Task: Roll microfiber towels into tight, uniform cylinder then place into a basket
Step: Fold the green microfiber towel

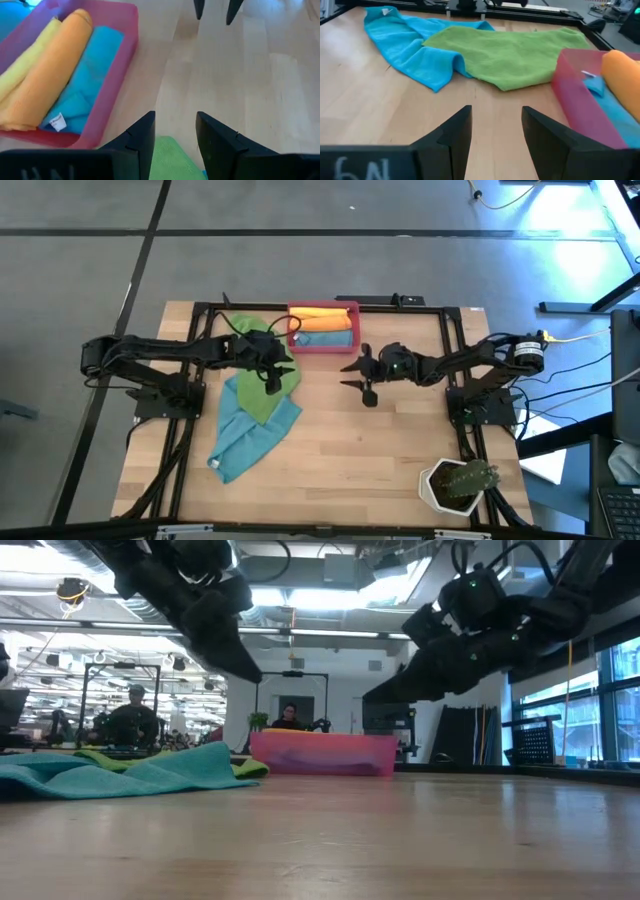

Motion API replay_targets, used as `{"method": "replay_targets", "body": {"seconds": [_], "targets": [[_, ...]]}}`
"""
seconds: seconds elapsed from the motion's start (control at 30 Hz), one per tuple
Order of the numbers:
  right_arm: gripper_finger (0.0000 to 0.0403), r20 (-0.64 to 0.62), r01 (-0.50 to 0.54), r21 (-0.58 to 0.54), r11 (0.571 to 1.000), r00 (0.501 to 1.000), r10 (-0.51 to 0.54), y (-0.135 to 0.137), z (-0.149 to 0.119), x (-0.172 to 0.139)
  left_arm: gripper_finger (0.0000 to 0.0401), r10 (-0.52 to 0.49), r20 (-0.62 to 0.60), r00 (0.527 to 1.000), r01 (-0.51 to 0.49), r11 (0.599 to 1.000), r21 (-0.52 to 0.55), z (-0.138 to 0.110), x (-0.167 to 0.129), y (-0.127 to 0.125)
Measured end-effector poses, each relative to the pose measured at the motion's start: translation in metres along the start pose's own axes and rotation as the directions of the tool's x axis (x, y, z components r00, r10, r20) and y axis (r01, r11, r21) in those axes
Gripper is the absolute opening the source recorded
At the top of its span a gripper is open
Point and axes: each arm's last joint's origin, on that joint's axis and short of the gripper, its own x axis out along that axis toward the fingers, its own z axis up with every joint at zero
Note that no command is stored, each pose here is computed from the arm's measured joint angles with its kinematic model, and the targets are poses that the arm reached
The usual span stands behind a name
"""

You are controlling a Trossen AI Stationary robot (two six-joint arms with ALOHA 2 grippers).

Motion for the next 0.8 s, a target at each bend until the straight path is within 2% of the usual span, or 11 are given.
{"method": "replay_targets", "body": {"seconds": [0.07,0.3,0.47,0.57,0.7,0.8], "targets": [[0.0173,0.006,-0.007,-0.01,1.0,1.0,0.007,0.003,0.001,0.0,0.013,-0.012,-0.009,1.0,0.012,1.0,-0.012,-0.001,0.0,0.0],[0.0173,0.011,0.021,-0.094,0.995,1.0,-0.02,0.012,0.003,0.002,0.013,-0.183,-0.056,0.981,0.179,0.982,-0.066,-0.006,0.009,-0.008],[0.0173,0.02,0.003,-0.108,0.994,1.0,-0.001,0.017,0.006,0.003,0.013,-0.257,-0.063,0.964,0.255,0.966,-0.044,-0.004,0.02,-0.022],[0.0173,0.031,-0.003,-0.114,0.993,1.0,0.006,0.019,0.012,0.006,0.013,-0.283,-0.144,0.948,0.282,0.959,-0.025,-0.002,0.024,-0.036],[0.0173,0.032,-0.022,-0.114,0.993,0.999,0.025,0.024,0.017,0.008,0.013,-0.208,-0.344,0.916,0.231,0.973,0.028,-0.008,0.024,-0.055],[0.0173,0.042,-0.044,-0.12,0.992,0.998,0.049,0.031,0.02,0.01,0.013,-0.111,-0.503,0.857,0.164,0.984,0.063,-0.017,0.018,-0.059]]}}
